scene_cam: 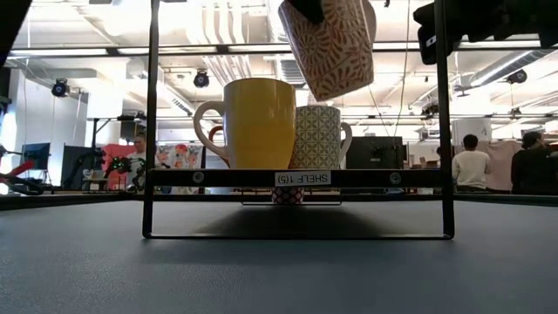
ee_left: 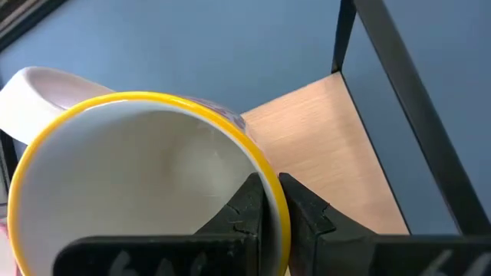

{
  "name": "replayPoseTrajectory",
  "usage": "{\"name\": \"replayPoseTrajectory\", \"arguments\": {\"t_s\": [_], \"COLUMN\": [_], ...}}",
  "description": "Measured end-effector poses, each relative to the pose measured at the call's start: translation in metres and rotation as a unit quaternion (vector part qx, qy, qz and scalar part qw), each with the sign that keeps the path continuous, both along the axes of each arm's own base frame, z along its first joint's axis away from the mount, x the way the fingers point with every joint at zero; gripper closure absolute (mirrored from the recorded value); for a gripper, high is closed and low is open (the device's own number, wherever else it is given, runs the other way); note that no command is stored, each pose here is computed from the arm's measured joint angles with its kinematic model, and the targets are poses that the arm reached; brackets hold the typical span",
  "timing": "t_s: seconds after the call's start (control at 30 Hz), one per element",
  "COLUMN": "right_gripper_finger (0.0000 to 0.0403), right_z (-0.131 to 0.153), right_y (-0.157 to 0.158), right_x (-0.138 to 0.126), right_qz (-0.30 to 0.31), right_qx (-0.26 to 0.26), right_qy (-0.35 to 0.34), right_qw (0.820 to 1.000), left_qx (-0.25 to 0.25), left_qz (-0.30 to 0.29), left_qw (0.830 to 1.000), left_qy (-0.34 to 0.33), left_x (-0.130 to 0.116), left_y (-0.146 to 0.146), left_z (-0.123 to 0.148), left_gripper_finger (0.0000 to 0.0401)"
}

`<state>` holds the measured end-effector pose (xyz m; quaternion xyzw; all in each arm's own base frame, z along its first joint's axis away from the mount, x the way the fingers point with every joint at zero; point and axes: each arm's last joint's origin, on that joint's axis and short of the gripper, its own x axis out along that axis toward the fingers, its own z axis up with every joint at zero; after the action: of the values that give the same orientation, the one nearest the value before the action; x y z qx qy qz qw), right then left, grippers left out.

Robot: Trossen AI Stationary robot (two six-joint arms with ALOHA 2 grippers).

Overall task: Place coffee mugs
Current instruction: Put the orange patterned mug on the shelf

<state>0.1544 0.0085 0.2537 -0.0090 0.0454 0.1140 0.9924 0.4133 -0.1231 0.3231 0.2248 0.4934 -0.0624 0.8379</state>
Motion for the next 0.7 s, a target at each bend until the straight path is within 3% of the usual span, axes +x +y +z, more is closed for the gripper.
{"name": "replayPoseTrajectory", "arguments": {"t_s": [0.7], "right_gripper_finger": [0.0394], "right_z": [0.0], "right_y": [0.0], "right_x": [0.0], "right_qz": [0.002], "right_qx": [0.004], "right_qy": [0.002], "right_qw": [1.0], "left_qx": [-0.05], "left_qz": [0.005], "left_qw": [0.997], "left_qy": [0.056], "left_x": [0.023], "left_y": [0.009], "left_z": [-0.038], "left_gripper_finger": [0.0393]}}
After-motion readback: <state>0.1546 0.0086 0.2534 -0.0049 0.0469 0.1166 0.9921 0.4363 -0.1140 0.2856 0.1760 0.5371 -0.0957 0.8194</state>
